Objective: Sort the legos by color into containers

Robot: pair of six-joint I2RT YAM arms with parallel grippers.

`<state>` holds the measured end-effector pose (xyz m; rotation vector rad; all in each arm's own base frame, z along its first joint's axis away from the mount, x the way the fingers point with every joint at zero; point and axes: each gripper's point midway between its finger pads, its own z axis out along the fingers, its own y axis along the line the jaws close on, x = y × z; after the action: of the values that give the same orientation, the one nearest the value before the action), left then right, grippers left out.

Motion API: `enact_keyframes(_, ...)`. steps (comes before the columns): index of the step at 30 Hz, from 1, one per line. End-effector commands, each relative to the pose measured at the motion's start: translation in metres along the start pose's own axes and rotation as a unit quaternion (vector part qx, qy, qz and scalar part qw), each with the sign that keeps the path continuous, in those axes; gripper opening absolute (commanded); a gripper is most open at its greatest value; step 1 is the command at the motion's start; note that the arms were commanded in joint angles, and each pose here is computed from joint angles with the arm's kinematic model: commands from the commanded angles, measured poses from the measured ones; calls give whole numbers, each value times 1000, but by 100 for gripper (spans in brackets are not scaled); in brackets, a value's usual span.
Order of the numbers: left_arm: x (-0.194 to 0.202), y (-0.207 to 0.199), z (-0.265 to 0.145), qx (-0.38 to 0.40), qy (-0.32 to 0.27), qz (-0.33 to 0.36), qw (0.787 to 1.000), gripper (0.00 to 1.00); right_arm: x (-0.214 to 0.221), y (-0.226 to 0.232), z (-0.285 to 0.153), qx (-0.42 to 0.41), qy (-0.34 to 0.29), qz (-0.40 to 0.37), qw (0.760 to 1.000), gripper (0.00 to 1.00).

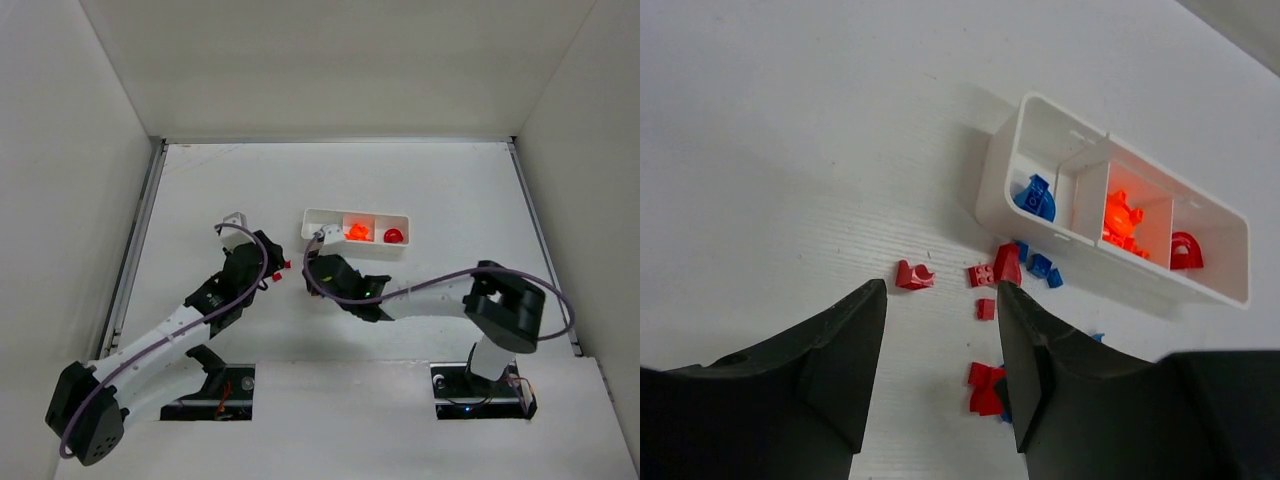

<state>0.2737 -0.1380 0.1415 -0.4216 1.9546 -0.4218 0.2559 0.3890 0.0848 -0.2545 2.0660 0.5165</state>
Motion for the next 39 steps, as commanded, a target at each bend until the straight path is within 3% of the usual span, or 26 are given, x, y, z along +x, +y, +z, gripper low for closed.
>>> enact_keyframes(1, 10, -10, -3, 9, 11, 26, 1000, 46, -63, -34, -18, 22, -75, 43, 996, 23)
enact_keyframes(9, 82, -66, -12, 71, 86, 145, 983, 45, -100, -151, -33, 117, -113, 89, 983, 24)
enact_keyframes(18, 138, -116, -14, 120, 116, 240, 956, 47, -107, -225, -31, 189, -113, 103, 970, 24)
enact_keyframes(24, 157, -140, 5, 123, 120, 272, 947, 50, -102, -239, -23, 206, -102, 102, 968, 29)
enact_keyframes(30, 176, -147, 29, 115, 129, 308, 936, 52, -108, -234, -27, 198, -111, 107, 968, 47)
enact_keyframes(39, 187, -145, 55, 106, 136, 320, 932, 51, -117, -229, -50, 185, -137, 115, 966, 50)
